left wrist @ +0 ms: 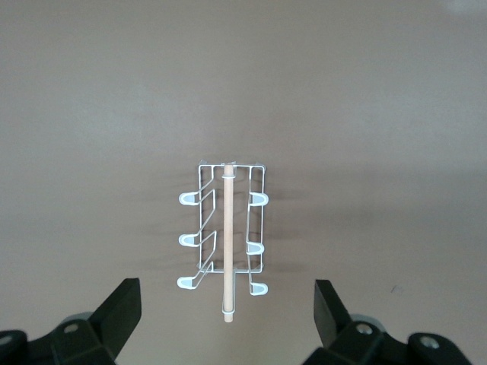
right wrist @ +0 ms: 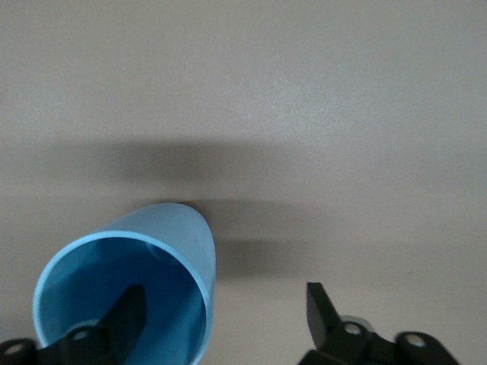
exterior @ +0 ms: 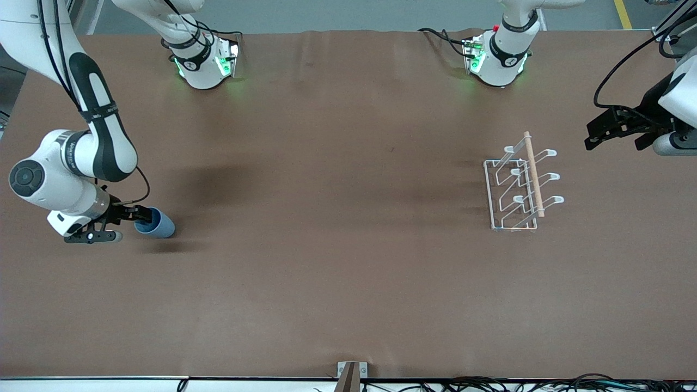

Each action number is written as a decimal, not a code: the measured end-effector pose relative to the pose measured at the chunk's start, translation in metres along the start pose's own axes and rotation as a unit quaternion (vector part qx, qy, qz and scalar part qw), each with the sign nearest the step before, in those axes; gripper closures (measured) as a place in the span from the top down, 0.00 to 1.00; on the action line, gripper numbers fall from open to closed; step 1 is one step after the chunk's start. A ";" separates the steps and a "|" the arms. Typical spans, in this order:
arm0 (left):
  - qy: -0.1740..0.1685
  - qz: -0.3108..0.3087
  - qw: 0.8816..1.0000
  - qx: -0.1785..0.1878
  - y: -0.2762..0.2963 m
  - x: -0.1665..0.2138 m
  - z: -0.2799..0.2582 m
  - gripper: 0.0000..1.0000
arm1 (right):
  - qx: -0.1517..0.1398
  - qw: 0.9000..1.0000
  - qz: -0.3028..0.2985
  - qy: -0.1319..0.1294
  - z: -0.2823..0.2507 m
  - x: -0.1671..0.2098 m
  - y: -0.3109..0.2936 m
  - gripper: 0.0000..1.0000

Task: Hang cup on cup holder
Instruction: 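Lower the right gripper onto the blue cup and close on it, then lift the blue cup with the right gripper while the left gripper approaches, then grasp the blue cup with the left gripper from the right gripper, then carry the cup with the left gripper while the right gripper withdraws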

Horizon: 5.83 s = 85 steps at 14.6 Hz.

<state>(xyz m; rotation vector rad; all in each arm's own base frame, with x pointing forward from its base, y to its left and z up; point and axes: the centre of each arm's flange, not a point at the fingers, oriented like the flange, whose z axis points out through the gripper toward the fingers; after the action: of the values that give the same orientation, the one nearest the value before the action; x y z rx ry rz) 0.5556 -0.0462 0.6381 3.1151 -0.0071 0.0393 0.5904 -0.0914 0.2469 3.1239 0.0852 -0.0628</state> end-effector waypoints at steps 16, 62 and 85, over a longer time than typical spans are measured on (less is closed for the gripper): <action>-0.001 0.006 1.000 0.000 0.007 0.002 0.004 1.00 | 0.047 0.998 -0.004 -0.046 -0.138 0.056 -0.012 0.04; 0.056 0.546 0.807 -0.219 0.411 -0.073 0.126 0.90 | 0.564 0.803 -0.035 -0.188 -0.187 -0.021 -0.431 0.04; -0.115 0.540 0.834 -0.020 0.263 -0.046 0.109 0.72 | 0.196 0.973 0.057 -0.109 -0.209 0.010 -0.185 1.00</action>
<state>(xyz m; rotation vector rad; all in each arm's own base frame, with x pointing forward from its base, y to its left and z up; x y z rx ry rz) 0.5112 -0.3118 0.5350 2.5801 -1.6811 -0.3022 0.5985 0.0976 0.4522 3.4771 -0.1247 -0.4758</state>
